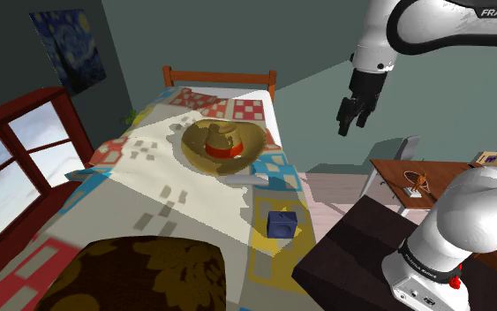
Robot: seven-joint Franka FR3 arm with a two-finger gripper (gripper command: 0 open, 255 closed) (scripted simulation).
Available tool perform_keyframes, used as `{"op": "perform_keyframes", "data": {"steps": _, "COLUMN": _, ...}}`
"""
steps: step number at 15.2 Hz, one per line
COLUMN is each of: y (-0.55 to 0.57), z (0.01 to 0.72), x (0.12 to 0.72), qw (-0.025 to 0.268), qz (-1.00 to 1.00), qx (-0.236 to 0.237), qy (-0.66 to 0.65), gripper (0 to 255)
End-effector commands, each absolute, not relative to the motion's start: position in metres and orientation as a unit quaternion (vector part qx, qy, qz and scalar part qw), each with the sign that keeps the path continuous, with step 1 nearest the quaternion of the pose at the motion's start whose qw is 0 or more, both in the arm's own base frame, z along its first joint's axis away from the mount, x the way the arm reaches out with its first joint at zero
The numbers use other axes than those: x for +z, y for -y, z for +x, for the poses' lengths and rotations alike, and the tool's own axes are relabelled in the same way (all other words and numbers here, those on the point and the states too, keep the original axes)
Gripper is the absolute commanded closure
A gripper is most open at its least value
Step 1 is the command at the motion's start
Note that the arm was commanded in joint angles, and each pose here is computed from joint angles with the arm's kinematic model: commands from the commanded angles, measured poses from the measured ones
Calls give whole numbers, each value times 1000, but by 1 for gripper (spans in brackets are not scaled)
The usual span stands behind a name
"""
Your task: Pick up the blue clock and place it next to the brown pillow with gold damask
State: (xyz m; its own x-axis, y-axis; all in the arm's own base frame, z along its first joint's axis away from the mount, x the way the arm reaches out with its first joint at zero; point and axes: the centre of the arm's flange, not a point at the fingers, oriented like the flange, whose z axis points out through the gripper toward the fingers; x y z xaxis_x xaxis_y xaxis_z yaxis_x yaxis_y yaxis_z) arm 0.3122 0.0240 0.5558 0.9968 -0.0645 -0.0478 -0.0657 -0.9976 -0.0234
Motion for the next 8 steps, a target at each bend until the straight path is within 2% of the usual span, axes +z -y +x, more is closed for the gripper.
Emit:
{"op": "perform_keyframes", "data": {"steps": 1, "y": -24, "z": 312, "x": 556, "qw": 12, "qz": -999, "qx": 23, "qy": -33, "gripper": 0}}
{"op": "perform_keyframes", "data": {"steps": 8, "y": -54, "z": 340, "x": 473, "qw": 10, "qz": -998, "qx": 20, "qy": 54, "gripper": 0}}
